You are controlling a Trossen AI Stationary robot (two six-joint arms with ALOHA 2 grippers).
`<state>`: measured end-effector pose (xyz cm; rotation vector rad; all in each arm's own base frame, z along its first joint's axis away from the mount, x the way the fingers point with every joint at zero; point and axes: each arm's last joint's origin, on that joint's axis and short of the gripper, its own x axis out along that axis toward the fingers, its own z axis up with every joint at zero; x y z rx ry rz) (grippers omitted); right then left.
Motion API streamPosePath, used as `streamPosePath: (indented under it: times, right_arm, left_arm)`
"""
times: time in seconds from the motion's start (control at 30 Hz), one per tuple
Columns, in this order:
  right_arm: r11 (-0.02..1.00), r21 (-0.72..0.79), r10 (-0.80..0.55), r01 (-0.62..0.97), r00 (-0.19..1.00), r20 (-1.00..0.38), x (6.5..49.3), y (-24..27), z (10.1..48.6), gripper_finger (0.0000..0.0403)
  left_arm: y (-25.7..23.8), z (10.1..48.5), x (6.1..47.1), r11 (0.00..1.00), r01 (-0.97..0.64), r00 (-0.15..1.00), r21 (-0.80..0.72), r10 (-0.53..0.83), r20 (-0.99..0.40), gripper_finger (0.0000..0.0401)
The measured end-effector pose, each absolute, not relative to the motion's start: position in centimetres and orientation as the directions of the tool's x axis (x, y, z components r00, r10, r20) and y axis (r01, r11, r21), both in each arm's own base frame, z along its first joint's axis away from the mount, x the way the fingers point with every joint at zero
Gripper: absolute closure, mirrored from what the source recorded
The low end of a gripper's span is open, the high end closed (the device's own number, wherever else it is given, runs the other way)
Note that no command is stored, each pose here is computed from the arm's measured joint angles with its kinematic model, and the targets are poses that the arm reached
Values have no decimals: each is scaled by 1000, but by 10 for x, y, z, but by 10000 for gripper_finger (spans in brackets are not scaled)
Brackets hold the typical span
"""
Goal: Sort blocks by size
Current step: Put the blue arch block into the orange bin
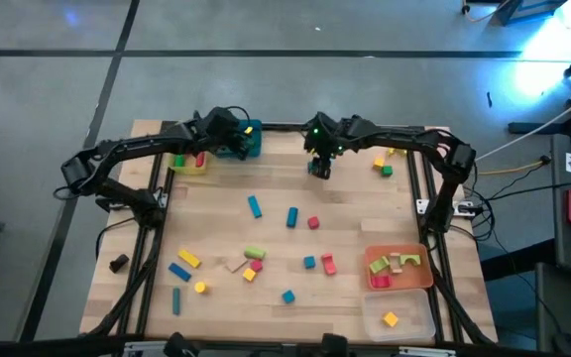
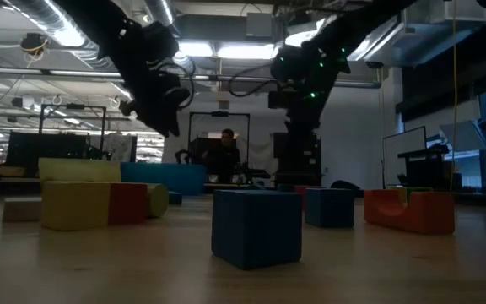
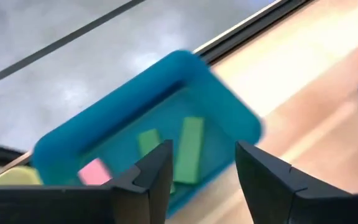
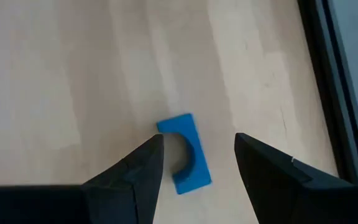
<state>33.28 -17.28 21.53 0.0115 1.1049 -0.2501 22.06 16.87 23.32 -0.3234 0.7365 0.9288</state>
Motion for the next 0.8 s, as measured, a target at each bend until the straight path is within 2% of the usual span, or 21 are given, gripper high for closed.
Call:
streamPosePath:
  times: [0.23, 0.5, 0.8]
  right_arm:
    - [965, -103, -206, 243, 451, -869, 323, -186, 199, 205]
    - [970, -134, -216, 202, 467, -857, 320, -183, 184, 205]
    - [977, -111, -186, 180, 480, -857, 320, -182, 181, 205]
  left_arm:
    - [152, 237, 235, 655, -756, 480, 5, 559, -676, 246]
    - [131, 237, 247, 719, -695, 529, 2, 513, -676, 246]
    - [116, 237, 254, 749, -663, 557, -12, 482, -676, 246]
